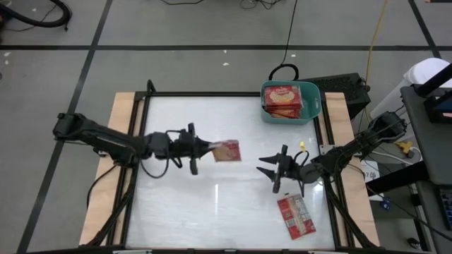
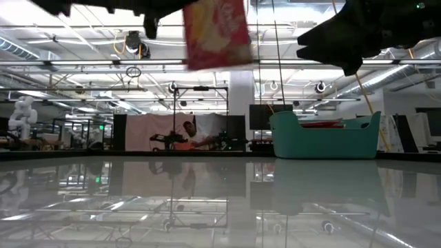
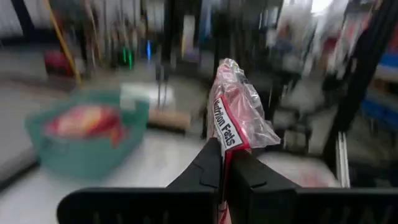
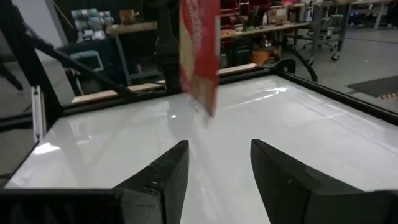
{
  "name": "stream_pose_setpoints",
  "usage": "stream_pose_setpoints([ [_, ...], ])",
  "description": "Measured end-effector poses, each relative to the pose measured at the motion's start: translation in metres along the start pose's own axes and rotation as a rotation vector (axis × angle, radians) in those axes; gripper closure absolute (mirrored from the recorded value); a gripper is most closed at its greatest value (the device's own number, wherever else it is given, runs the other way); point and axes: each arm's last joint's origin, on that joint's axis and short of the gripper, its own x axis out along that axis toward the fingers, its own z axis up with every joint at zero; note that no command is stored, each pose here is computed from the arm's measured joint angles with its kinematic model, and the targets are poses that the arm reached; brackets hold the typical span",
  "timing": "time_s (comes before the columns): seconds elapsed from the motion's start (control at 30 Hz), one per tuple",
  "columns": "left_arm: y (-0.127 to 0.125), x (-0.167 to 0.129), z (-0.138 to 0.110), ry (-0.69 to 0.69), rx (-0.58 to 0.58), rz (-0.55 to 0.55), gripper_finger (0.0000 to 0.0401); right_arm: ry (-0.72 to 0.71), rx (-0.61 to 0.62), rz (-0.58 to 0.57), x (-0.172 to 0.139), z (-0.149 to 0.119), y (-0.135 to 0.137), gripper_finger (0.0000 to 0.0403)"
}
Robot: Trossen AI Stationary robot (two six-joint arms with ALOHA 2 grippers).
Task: Sort popcorn bags into baskets
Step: Put the red popcorn bag into the green bin
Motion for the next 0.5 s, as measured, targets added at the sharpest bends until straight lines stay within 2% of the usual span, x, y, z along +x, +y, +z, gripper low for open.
stream_pose_setpoints([
  [0.07,-0.002,0.000,-0.013,-0.068,-0.001,0.007,0.0395,-0.015,0.019,-0.003,0.000,0.001,-0.001,0.0236],
  [0.23,-0.006,0.007,-0.040,-0.127,0.010,0.041,0.0395,-0.079,0.074,0.007,0.001,0.009,-0.001,0.0236],
  [0.37,-0.010,0.016,-0.053,-0.178,0.004,0.037,0.0395,-0.076,0.007,0.002,0.002,0.009,-0.001,0.0236],
  [0.5,-0.015,0.024,-0.064,-0.206,0.004,0.016,0.0395,-0.059,-0.056,0.070,0.002,0.008,0.001,0.0236],
])
